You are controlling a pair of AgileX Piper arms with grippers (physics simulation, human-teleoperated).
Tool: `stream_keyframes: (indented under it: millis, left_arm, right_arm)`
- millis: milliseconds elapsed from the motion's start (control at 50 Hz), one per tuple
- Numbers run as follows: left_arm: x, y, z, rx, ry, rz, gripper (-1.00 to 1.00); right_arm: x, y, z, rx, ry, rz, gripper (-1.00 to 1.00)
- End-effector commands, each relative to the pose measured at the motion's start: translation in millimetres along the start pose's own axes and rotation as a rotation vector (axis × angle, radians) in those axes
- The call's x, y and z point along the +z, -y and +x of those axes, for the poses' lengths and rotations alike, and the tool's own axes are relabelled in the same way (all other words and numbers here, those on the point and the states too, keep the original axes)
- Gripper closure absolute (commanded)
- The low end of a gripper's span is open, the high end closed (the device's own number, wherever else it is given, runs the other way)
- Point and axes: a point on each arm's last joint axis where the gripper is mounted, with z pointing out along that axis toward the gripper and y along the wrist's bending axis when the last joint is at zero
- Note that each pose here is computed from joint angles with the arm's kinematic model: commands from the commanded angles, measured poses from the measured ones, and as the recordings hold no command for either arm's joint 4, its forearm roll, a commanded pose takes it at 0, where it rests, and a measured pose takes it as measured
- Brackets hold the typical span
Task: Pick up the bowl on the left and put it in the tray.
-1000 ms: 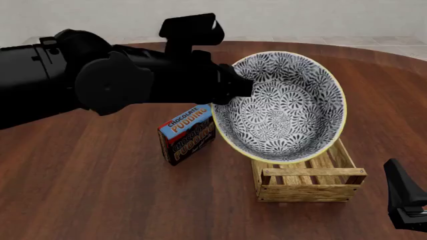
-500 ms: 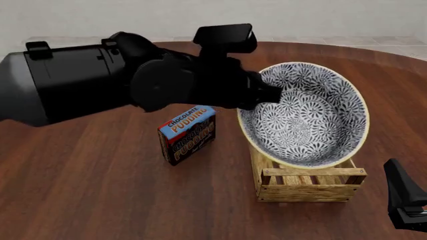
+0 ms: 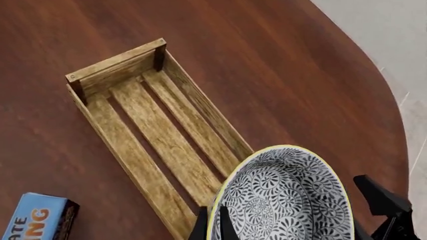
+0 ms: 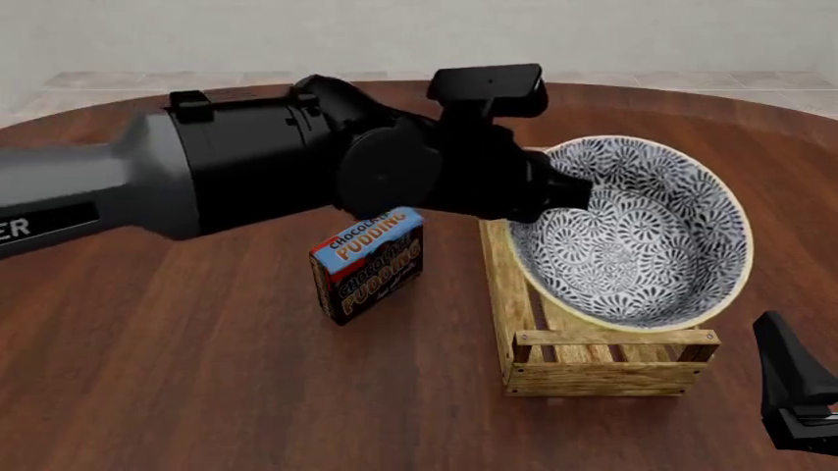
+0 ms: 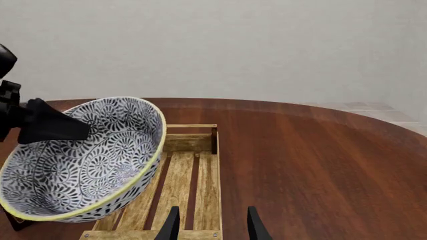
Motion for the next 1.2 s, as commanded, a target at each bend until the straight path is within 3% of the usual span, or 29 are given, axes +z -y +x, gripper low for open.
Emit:
stream_keyframes:
  millis: [20, 200, 520, 700, 1200]
  left_arm:
    - [16, 4.8, 0.8, -0.022, 0.0, 0.014, 1.0]
    - [33, -2.9, 6.5, -0.039, -0.014, -0.003, 1.0]
    - [64, -37.6, -0.5, -0.073, -0.014, -0.073, 1.0]
    - [78, -47.0, 2.7, -0.098, -0.023, -0.09, 1.0]
    - [105, -51.8, 15.1, -0.114, -0.045, -0.097, 1.0]
  right_arm:
    - [0, 0, 0, 0.0, 0.0, 0.0, -1.0]
    - [0, 0, 0, 0.0, 0.0, 0.0, -1.0]
    - [0, 0, 0, 0.0, 0.0, 0.0, -1.0]
    - [0, 0, 0, 0.0, 0.0, 0.0, -1.0]
    - [0, 0, 0, 0.0, 0.0, 0.0, -1.0]
